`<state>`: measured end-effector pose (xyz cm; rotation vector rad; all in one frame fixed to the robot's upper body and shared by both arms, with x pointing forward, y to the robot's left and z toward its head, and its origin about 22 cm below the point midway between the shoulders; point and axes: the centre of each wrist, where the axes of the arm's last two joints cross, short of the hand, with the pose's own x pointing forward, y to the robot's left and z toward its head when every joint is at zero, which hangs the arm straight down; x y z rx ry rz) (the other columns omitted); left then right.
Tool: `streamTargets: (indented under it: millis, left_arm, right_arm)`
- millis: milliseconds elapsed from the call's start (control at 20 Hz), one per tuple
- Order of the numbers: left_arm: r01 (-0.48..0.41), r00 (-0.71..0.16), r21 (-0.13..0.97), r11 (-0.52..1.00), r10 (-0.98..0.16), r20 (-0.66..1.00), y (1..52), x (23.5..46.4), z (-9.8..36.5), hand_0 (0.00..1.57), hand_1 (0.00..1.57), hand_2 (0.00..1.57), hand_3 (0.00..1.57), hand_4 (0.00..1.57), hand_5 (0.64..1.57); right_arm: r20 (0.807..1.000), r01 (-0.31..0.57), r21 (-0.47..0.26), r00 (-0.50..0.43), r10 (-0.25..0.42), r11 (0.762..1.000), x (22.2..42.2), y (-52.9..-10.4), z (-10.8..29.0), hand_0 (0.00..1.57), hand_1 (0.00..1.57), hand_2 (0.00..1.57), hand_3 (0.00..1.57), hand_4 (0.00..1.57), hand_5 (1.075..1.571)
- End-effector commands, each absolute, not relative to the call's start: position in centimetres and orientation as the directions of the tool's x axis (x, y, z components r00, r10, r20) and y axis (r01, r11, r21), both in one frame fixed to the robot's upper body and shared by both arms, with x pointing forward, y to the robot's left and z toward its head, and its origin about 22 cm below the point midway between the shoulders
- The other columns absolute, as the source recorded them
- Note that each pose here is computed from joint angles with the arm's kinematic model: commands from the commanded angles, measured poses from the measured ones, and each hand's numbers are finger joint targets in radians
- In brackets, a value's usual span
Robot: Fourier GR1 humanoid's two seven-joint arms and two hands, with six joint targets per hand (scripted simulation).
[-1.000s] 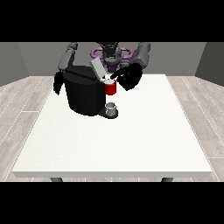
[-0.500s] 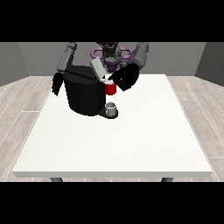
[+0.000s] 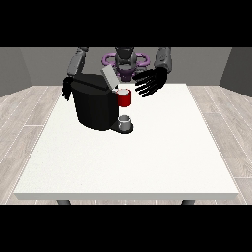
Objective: Insert the coffee pod into the coffee machine and close the lid
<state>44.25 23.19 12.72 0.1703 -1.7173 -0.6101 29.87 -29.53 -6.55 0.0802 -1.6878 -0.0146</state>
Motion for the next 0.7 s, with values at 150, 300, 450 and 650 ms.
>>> streamTargets:
  millis: [150,300,450,650]
  left_arm:
    - [0.271,-0.056,0.171,0.947,-0.161,0.985,25.9,38.2,-0.7,0.0,0.0,0.0,0.0,0.0,1.571]
    - [0.274,0.031,0.07,0.959,-0.081,0.996,25.6,33.8,-6.4,0.0,0.0,0.0,0.0,0.23,1.571]
    - [0.222,0.127,0.065,0.973,-0.095,0.987,29.1,30.4,-9.2,0.0,0.0,0.0,0.0,0.37,1.571]
    - [0.174,0.204,0.039,0.984,-0.074,0.976,31.4,25.5,-12.4,0.0,0.0,0.0,0.0,0.28,1.571]
  right_arm:
    - [0.998,-0.054,0.062,0.024,-0.06,0.997,23.9,-28.5,-10.6,0.0,0.0,0.0,0.0,0.0,1.571]
    - [0.997,-0.073,0.058,0.045,-0.055,0.996,22.2,-26.6,-11.6,0.0,0.0,0.0,0.0,0.09,1.571]
    - [0.999,-0.177,0.019,0.053,-0.01,0.984,23.0,-22.4,-9.6,0.0,0.0,0.0,0.0,0.0,1.571]
    - [0.999,-0.204,0.022,-0.026,-0.028,0.979,23.1,-20.2,-7.4,0.0,0.0,0.0,0.0,0.2,1.571]
